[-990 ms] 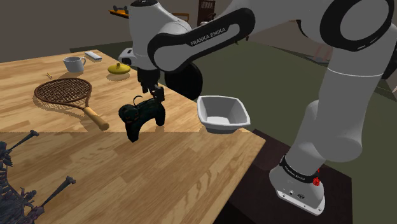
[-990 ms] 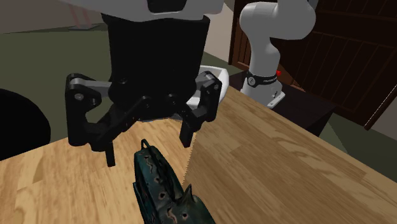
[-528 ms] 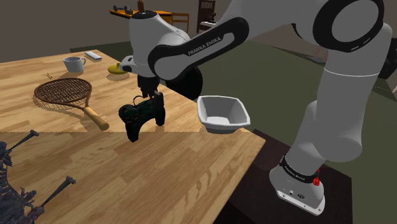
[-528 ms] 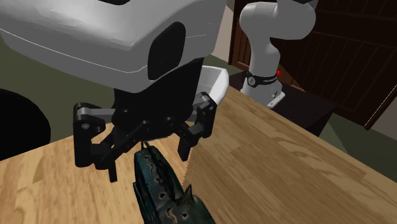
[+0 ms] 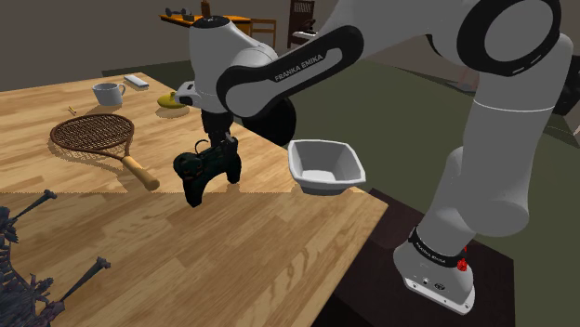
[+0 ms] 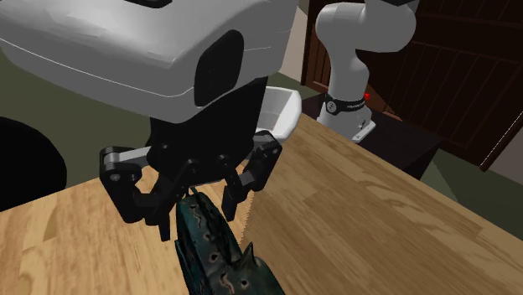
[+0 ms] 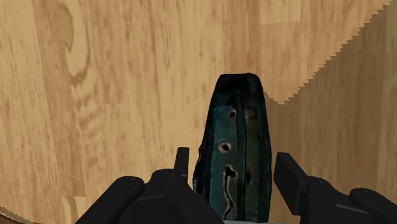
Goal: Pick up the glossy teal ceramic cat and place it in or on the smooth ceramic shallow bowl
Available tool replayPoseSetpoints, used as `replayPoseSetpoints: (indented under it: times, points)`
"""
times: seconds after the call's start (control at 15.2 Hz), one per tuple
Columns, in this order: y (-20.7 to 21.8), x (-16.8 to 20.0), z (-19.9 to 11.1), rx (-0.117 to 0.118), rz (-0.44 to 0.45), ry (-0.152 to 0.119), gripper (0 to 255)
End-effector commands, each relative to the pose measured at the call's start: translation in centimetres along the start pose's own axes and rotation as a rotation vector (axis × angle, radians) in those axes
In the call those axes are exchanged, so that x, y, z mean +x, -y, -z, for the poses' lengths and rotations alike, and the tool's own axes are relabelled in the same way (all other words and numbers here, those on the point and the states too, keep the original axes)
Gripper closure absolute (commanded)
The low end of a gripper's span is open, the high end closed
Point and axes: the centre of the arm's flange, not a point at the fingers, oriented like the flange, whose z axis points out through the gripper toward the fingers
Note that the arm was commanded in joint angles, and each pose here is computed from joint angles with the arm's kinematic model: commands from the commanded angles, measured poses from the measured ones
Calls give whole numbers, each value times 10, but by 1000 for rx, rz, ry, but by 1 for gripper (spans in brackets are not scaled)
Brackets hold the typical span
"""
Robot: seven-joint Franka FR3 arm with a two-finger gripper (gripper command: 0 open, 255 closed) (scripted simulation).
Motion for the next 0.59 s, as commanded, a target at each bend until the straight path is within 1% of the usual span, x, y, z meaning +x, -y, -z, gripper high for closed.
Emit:
replayPoseSetpoints:
  times: [0.0, 0.4, 0.53]
  points:
    - [0, 0, -1, 1, 0, 1, 255]
    - [0, 0, -1, 1, 0, 1, 255]
    - [-2, -1, 10, 1, 0, 1, 255]
